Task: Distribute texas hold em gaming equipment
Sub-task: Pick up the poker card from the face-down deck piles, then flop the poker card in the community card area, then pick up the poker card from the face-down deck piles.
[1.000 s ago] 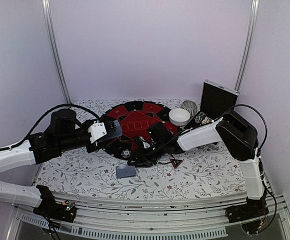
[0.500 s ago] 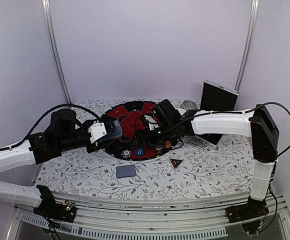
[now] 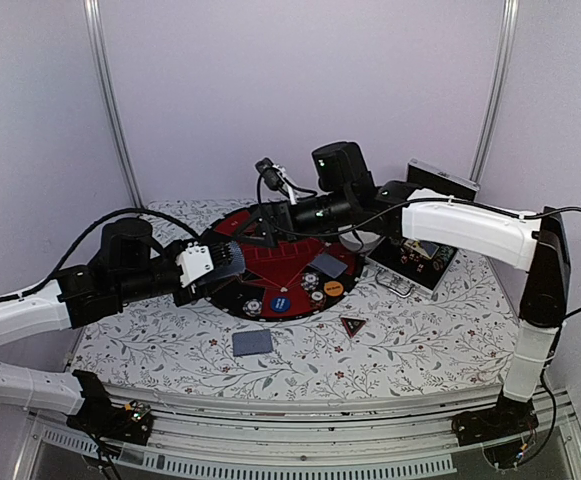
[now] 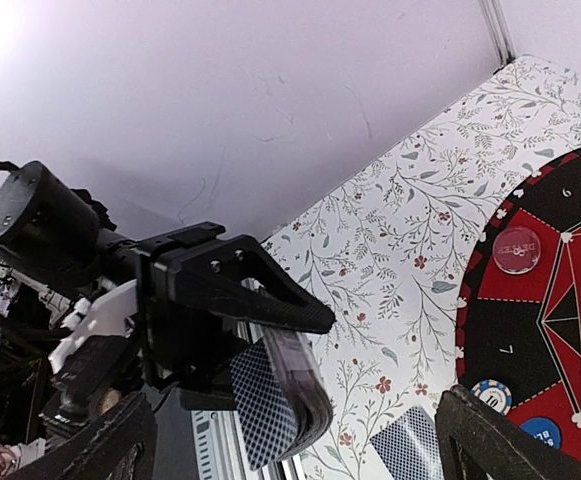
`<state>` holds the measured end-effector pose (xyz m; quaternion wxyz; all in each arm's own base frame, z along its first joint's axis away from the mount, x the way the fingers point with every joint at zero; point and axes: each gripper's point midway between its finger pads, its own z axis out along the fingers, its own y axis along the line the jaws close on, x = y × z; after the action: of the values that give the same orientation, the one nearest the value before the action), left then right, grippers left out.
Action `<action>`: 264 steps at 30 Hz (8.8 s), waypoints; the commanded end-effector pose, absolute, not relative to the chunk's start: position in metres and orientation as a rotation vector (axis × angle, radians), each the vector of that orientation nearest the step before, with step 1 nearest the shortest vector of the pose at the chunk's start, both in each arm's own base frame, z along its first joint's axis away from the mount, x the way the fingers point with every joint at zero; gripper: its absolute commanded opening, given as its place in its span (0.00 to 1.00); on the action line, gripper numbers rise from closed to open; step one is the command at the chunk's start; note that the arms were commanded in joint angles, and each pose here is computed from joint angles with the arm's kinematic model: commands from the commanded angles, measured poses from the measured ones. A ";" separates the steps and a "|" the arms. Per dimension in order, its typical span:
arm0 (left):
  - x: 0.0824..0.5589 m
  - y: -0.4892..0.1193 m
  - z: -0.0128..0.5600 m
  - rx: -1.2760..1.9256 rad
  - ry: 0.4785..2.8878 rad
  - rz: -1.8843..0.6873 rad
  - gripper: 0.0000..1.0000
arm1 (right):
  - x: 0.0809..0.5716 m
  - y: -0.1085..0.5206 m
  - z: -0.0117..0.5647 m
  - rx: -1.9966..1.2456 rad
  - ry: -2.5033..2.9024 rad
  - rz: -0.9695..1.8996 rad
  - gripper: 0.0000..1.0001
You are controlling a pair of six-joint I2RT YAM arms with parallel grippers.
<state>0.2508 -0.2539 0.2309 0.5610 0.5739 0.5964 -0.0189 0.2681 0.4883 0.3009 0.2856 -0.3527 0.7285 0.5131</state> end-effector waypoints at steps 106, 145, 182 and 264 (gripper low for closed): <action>0.306 -0.207 0.277 1.006 1.518 0.112 0.56 | 0.489 0.557 0.042 -1.300 1.516 -0.107 0.01; 0.300 -0.203 0.284 1.002 1.493 0.115 0.56 | 0.468 0.563 0.044 -0.851 1.950 0.350 0.01; 0.307 -0.187 0.291 0.965 1.534 0.119 0.56 | 0.449 0.584 0.036 -0.742 1.974 0.487 0.01; 0.251 -0.231 0.251 1.300 1.296 -0.009 0.52 | 0.273 0.535 0.298 -1.054 1.833 1.484 0.99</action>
<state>0.2515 -0.2273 0.2465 0.5942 0.5616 0.5757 -0.0095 0.2805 0.5243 0.3200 0.3257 -0.3958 0.6633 0.5453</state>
